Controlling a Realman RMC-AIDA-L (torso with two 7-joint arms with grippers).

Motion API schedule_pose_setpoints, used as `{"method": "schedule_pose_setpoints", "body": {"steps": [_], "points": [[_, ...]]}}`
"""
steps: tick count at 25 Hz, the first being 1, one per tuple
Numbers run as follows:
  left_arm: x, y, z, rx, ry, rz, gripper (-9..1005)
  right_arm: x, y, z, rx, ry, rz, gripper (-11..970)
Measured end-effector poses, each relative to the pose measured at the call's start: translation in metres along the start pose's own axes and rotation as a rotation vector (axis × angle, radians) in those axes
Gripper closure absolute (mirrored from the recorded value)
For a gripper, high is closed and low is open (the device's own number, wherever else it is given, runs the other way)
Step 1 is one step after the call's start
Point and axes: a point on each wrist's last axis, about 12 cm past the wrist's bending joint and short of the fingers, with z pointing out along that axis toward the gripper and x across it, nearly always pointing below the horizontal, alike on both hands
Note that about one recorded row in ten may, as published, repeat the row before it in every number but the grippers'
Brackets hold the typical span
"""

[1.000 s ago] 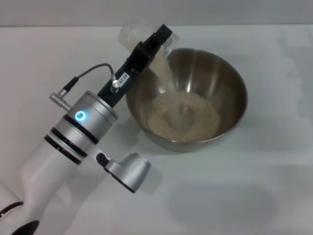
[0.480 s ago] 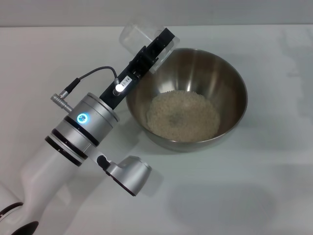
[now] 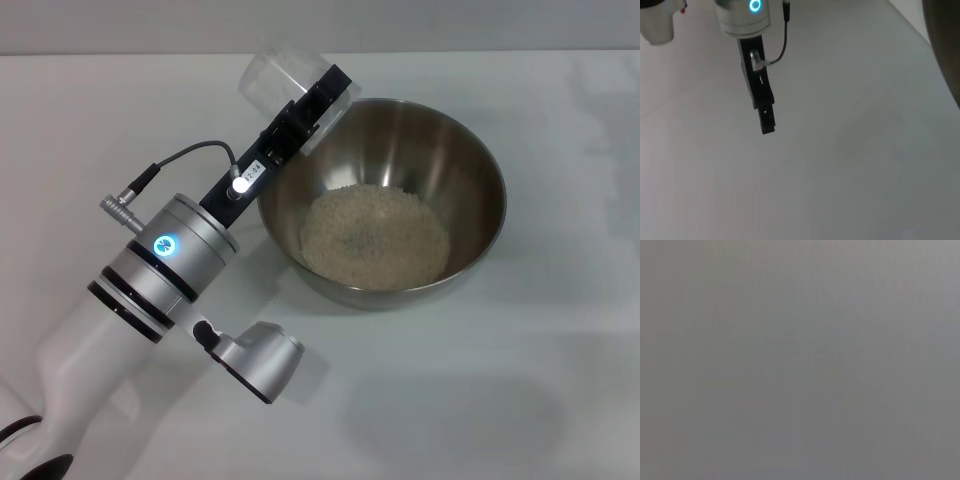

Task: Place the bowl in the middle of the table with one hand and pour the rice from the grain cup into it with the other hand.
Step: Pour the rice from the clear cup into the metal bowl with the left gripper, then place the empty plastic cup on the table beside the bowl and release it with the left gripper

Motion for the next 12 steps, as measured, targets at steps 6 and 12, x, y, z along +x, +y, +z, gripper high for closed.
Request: {"method": "schedule_pose_setpoints", "body": {"steps": [6, 12], "points": [[-0.0028, -0.0002, -0.001, 0.0, -0.019, -0.001, 942, -0.0001, -0.0003, 0.0001, 0.002, 0.0, -0.001, 266], [-0.0055, -0.0039, -0.0014, 0.022, -0.056, 0.014, 941, -0.0001, -0.0004, 0.0002, 0.003, -0.001, -0.007, 266]]}}
